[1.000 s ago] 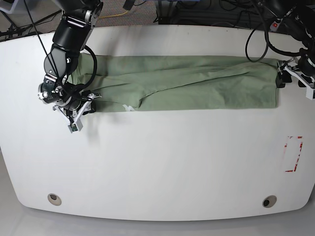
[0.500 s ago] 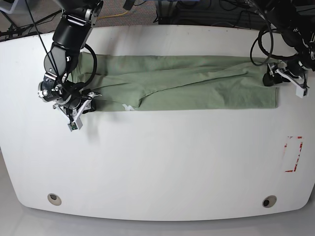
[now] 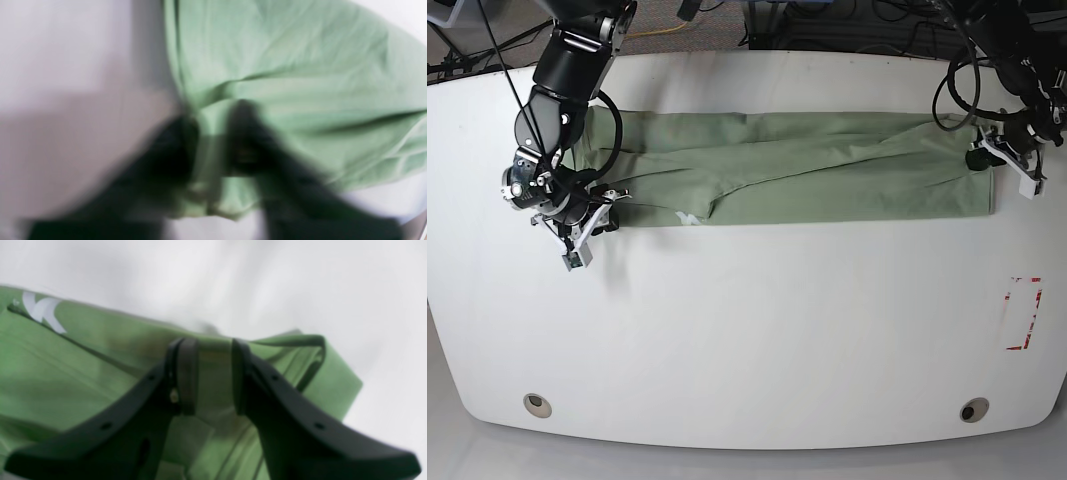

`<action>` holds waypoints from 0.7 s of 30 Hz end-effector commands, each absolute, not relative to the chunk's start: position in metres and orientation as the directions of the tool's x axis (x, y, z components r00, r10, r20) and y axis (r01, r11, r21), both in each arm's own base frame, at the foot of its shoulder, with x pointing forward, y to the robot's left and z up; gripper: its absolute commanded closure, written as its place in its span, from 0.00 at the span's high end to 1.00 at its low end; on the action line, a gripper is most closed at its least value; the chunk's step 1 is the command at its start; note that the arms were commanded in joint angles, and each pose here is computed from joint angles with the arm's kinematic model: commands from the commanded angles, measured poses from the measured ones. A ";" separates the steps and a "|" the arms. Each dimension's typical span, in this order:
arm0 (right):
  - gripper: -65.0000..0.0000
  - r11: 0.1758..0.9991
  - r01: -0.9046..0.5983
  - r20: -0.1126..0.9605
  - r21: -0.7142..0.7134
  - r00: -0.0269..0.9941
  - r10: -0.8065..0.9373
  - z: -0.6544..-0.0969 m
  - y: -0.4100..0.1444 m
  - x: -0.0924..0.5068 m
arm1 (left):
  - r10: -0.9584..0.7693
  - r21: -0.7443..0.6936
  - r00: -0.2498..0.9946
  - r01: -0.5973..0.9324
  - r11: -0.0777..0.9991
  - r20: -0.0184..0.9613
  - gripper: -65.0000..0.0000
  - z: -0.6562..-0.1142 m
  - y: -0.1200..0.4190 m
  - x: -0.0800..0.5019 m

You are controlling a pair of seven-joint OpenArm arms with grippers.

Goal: Fold the T-shirt properly
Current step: 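Grasp the folded shirt end with the left gripper and push it toward the right gripper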

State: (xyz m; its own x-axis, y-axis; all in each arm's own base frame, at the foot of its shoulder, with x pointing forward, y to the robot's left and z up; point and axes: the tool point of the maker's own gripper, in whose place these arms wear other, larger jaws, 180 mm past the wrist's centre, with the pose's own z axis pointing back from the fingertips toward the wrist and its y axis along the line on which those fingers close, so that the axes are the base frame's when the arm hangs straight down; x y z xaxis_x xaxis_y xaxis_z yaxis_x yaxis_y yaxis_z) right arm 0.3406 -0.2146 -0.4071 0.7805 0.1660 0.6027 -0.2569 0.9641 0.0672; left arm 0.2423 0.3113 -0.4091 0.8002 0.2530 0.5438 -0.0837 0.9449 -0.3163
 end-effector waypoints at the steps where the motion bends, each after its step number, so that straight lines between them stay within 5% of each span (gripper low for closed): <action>1: 0.24 0.964 -0.262 0.649 0.043 0.741 0.172 -0.388 -0.219 0.354 | 0.206 -0.297 0.808 -0.041 0.954 0.552 0.00 -0.404 0.306 0.249; 12: 0.24 0.964 -0.262 0.649 0.043 0.741 0.172 -0.388 -0.219 0.354 | -0.050 -0.104 0.733 0.164 0.981 0.678 0.00 -0.346 0.268 0.267; 21: 0.24 0.964 -0.262 0.649 0.043 0.741 0.172 -0.388 -0.219 0.354 | -0.307 -0.044 0.569 0.520 0.853 0.763 0.00 -0.308 0.134 0.276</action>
